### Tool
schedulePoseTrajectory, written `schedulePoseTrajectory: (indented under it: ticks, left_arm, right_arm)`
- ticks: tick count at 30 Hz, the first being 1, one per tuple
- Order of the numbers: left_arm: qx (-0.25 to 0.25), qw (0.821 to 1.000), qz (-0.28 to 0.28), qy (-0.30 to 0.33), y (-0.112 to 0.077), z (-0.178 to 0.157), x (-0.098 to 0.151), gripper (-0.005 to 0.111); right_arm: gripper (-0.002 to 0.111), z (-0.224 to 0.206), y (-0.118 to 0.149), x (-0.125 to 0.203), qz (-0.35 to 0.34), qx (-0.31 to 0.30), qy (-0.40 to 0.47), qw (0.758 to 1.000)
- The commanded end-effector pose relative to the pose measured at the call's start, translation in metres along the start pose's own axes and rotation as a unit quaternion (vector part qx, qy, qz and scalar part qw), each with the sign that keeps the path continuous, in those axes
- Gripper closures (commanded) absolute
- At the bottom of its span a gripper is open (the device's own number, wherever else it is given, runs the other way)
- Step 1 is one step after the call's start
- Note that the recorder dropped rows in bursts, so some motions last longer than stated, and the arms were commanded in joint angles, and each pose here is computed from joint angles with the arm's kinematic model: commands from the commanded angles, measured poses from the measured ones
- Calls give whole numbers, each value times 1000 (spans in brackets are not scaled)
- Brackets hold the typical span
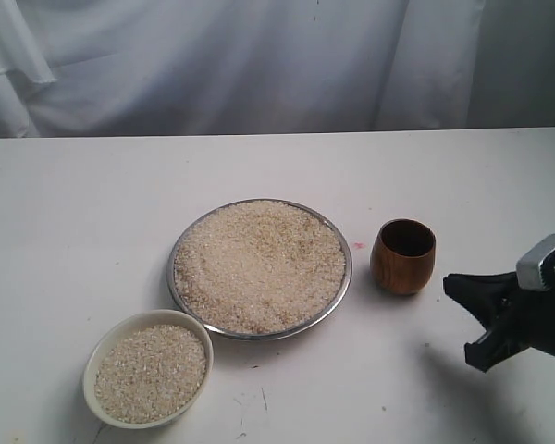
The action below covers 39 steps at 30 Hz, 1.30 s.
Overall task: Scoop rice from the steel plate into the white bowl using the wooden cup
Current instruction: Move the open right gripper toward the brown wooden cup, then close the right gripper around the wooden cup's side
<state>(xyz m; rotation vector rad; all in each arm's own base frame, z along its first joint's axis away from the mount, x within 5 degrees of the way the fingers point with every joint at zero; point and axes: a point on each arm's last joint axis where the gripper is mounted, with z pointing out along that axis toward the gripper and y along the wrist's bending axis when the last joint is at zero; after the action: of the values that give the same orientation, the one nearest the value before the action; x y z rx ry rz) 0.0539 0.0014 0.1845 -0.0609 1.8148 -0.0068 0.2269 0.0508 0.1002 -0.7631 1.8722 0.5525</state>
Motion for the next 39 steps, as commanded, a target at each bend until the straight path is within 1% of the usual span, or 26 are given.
schedulePoseTrajectory:
  ticks: [1, 3, 5, 6, 7, 8, 10, 11, 16, 20, 27, 29, 34, 39]
  left_arm:
    - [1, 1000, 1, -7, 0, 0, 0, 107]
    - [1, 1000, 1, -7, 0, 0, 0, 107]
    - [1, 1000, 1, -7, 0, 0, 0, 107]
    - [1, 1000, 1, -7, 0, 0, 0, 107]
    - [1, 1000, 1, -7, 0, 0, 0, 107]
    - [1, 1000, 1, -7, 0, 0, 0, 107]
    - [1, 1000, 1, -7, 0, 0, 0, 107]
    - [1, 1000, 1, -7, 0, 0, 0, 107]
    - [1, 1000, 1, -7, 0, 0, 0, 107]
    - [1, 1000, 1, -7, 0, 0, 0, 107]
    - [1, 1000, 1, -7, 0, 0, 0, 107]
    - [1, 1000, 1, -7, 0, 0, 0, 107]
    - [1, 1000, 1, -7, 0, 0, 0, 107]
    - [1, 1000, 1, -7, 0, 0, 0, 107]
  right_arm:
    - [104, 0, 4, 8, 32, -21, 13, 999]
    - [96, 1, 4, 9, 38, -20, 15, 999]
    - [77, 1, 3, 9, 55, -18, 13, 998]
    - [61, 1, 3, 8, 69, -18, 7, 997]
    - [52, 1, 3, 8, 69, -18, 7, 997]
    - [39, 1, 2, 8, 72, -13, 8, 997]
    - [23, 1, -2, 7, 85, 12, 0, 996]
    - [21, 1, -2, 6, 87, 13, -1, 996]
    - [21, 3, -3, 7, 84, 14, -3, 996]
    - [21, 13, -11, 12, 87, 10, -4, 996]
    - [21, 28, -14, 11, 66, -20, -3, 998]
    - [21, 35, -15, 12, 57, -26, 6, 998]
    - [21, 54, -17, 10, 17, -31, 62, 997]
    - [21, 65, -21, 11, 14, -31, 63, 997]
